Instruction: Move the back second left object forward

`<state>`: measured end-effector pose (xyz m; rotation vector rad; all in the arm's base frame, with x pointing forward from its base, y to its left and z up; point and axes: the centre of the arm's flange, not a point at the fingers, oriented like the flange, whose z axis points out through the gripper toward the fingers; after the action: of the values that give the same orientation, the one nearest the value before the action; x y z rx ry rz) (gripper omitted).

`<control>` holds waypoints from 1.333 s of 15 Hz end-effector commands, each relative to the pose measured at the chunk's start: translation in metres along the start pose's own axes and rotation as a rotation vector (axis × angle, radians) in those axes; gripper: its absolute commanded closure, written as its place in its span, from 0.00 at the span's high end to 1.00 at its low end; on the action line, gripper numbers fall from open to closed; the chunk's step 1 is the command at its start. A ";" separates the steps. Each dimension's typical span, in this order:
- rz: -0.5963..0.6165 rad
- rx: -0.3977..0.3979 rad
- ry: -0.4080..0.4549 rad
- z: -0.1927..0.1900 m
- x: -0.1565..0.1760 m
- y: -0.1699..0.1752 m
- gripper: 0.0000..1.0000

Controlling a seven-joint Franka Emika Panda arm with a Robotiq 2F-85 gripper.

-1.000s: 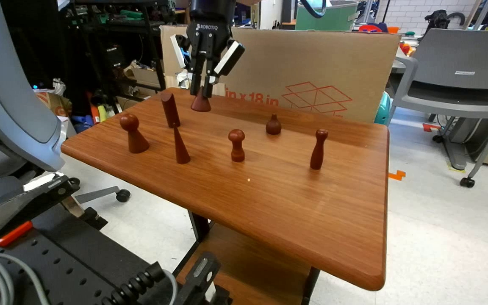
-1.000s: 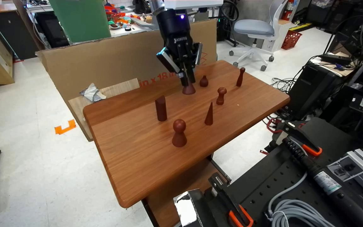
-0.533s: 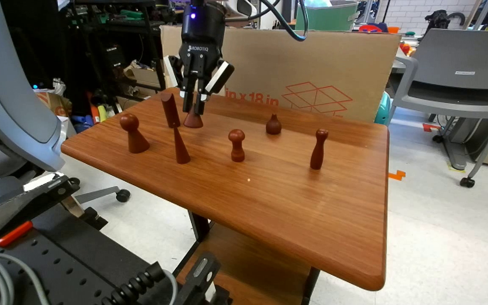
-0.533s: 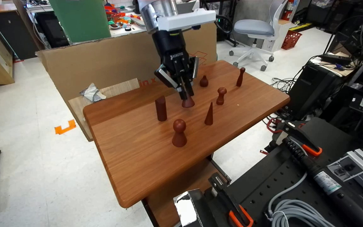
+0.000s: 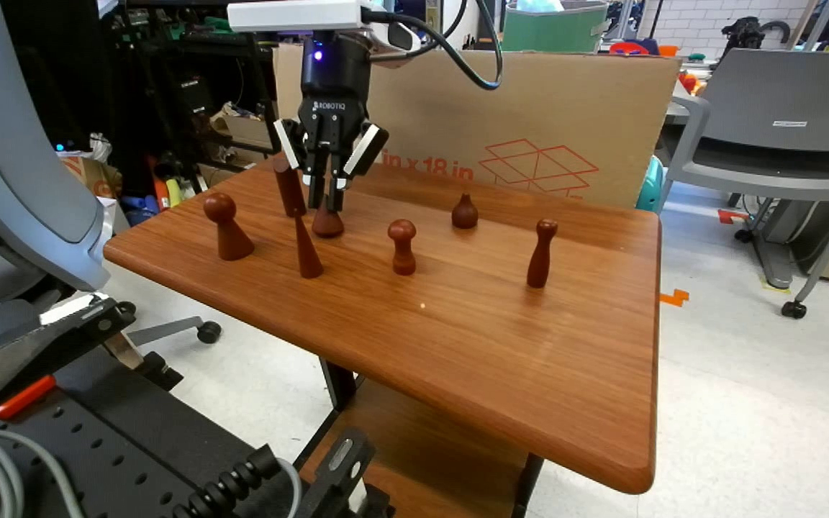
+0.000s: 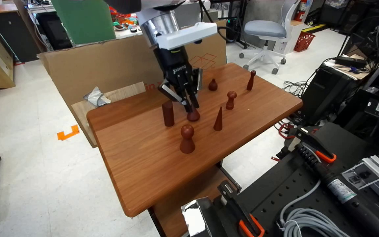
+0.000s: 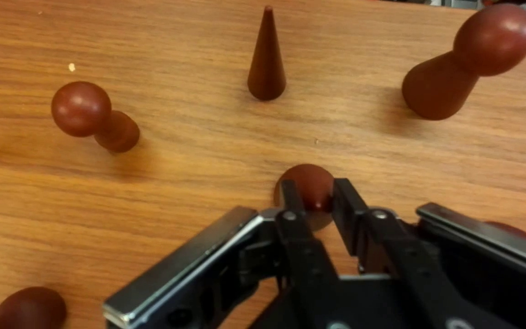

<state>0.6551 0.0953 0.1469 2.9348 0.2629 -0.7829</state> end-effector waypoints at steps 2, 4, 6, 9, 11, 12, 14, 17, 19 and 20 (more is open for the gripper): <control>0.020 -0.039 0.035 -0.006 0.008 -0.004 0.50; 0.015 -0.026 0.046 -0.012 0.001 -0.005 0.63; -0.005 0.000 0.075 -0.028 -0.014 -0.007 0.78; -0.017 0.041 0.159 -0.067 -0.040 -0.014 0.98; -0.022 0.054 0.230 -0.094 -0.062 -0.020 1.00; -0.022 0.054 0.265 -0.104 -0.072 -0.023 1.00; -0.025 0.041 0.326 -0.115 -0.091 -0.026 1.00; -0.018 0.024 0.376 -0.118 -0.113 -0.022 1.00; -0.018 0.027 0.349 -0.128 -0.087 -0.025 1.00; -0.018 0.025 0.348 -0.127 -0.092 -0.025 1.00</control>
<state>0.6330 0.1236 0.3020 3.0817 0.3056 -0.2720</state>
